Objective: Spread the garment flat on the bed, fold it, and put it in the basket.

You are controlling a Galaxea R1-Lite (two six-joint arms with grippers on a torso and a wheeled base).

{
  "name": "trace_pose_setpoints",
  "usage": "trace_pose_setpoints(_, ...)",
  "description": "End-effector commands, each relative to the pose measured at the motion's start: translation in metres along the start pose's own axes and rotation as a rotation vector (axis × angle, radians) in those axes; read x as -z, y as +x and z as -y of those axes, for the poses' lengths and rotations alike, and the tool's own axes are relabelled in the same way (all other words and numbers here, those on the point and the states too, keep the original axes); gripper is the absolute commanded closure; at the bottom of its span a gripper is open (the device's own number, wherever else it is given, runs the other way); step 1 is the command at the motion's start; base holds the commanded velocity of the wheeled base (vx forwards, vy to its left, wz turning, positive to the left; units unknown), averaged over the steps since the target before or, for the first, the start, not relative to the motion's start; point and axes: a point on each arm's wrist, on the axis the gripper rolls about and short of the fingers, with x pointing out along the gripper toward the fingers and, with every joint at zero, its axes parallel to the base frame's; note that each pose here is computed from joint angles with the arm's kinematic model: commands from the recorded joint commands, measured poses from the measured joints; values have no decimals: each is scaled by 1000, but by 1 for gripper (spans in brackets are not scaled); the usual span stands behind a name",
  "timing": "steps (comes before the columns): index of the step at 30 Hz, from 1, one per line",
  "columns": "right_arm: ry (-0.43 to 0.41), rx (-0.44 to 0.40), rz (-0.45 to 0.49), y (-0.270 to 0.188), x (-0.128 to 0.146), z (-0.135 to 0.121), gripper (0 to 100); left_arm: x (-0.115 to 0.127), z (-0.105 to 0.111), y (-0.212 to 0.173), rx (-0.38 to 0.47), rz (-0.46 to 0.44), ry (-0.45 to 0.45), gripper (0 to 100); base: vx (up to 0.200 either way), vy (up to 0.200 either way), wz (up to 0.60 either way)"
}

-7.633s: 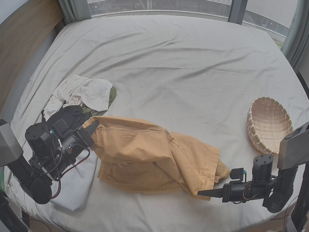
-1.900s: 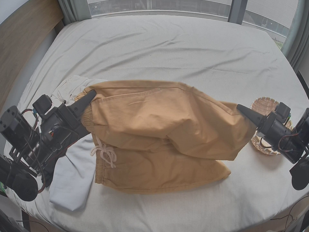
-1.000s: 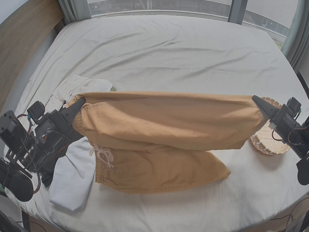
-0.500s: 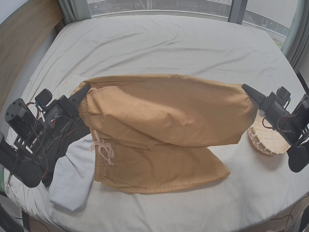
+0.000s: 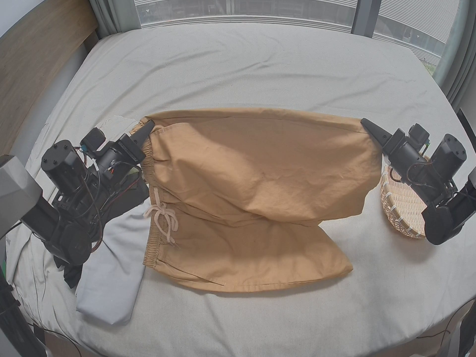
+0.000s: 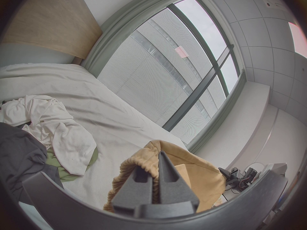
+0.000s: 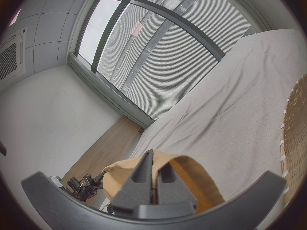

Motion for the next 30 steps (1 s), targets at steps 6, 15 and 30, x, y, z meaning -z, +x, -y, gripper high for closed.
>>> trace_pose_setpoints(6, 3, 31, -5, 14, 10, 30, 100, 19, -22, 26, -14, 11, -1, 100, 0, 0, 0)
trace_pose_setpoints(15, 2, 29, 4, 23, 12, 39, 100, 32, -35, 42, -10, 12, -2, 0, 0, 0, 0)
trace_pose_setpoints(30, -24, 106, -61, 1, 38, 21, 0, 43, -47, 43, -131, -12, -21, 0, 0, 0, 0)
